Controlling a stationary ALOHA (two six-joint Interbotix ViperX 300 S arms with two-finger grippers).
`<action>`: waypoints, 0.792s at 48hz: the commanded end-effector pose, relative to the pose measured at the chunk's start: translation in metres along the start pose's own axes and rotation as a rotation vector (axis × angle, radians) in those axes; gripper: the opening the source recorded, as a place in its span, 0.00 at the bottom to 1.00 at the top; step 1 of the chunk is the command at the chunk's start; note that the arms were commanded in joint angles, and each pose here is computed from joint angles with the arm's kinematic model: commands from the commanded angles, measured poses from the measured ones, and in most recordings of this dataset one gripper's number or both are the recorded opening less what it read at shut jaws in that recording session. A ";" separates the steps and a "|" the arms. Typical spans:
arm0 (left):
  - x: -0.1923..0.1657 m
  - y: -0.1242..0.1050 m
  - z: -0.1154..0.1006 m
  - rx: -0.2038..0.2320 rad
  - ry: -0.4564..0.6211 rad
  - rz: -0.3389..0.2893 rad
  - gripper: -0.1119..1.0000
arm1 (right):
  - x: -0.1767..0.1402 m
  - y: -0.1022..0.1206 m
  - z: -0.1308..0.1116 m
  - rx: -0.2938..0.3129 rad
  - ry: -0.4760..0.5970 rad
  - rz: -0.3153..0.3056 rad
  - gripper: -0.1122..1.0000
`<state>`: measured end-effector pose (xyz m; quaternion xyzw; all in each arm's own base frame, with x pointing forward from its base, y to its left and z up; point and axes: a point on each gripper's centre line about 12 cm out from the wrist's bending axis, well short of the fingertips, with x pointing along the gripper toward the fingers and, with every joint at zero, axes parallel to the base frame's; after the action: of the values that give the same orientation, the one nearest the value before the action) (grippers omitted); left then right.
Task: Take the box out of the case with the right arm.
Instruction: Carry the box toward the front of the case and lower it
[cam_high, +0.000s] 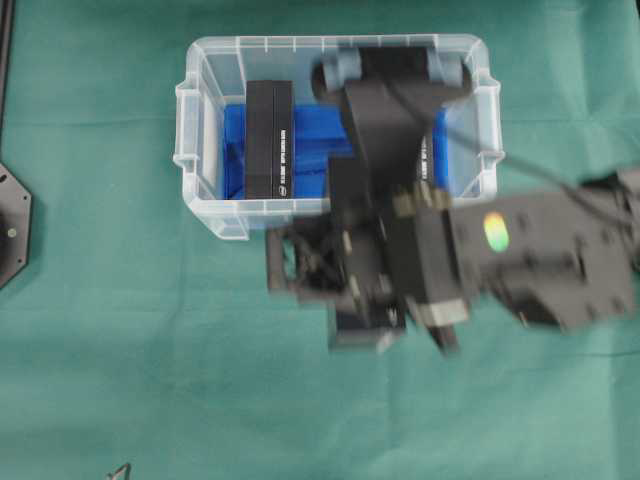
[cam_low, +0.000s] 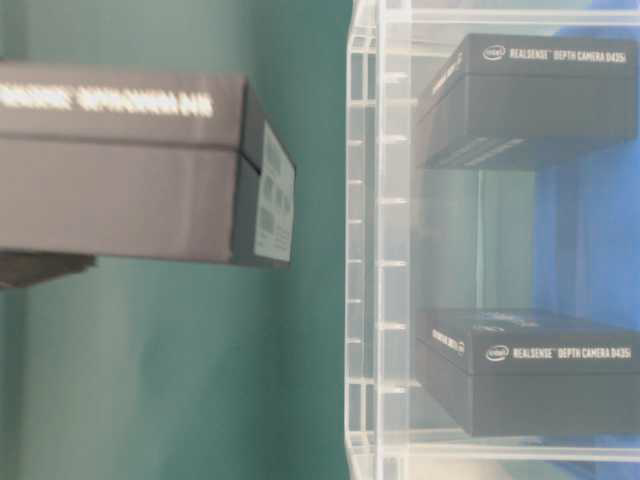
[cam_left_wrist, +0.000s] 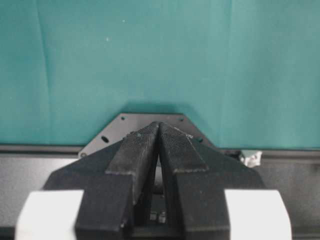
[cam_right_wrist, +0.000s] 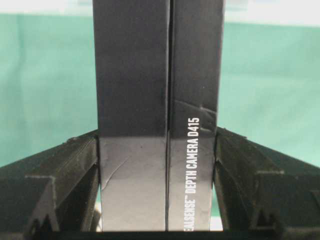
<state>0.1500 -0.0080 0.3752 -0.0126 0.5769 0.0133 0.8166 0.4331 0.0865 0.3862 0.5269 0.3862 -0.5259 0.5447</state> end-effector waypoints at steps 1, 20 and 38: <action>-0.007 0.000 0.004 0.001 -0.026 -0.003 0.10 | -0.029 -0.011 -0.008 0.006 0.025 0.068 0.69; -0.007 -0.001 0.004 -0.001 -0.026 -0.005 0.10 | -0.030 -0.018 -0.032 0.008 0.029 0.066 0.69; -0.007 -0.001 0.004 -0.001 -0.026 -0.005 0.10 | -0.010 -0.012 -0.037 0.007 0.004 0.018 0.69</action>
<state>0.1500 -0.0080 0.3752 -0.0126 0.5769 0.0133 0.8166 0.4261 0.1283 0.3775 0.5207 0.3882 -0.5303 0.5450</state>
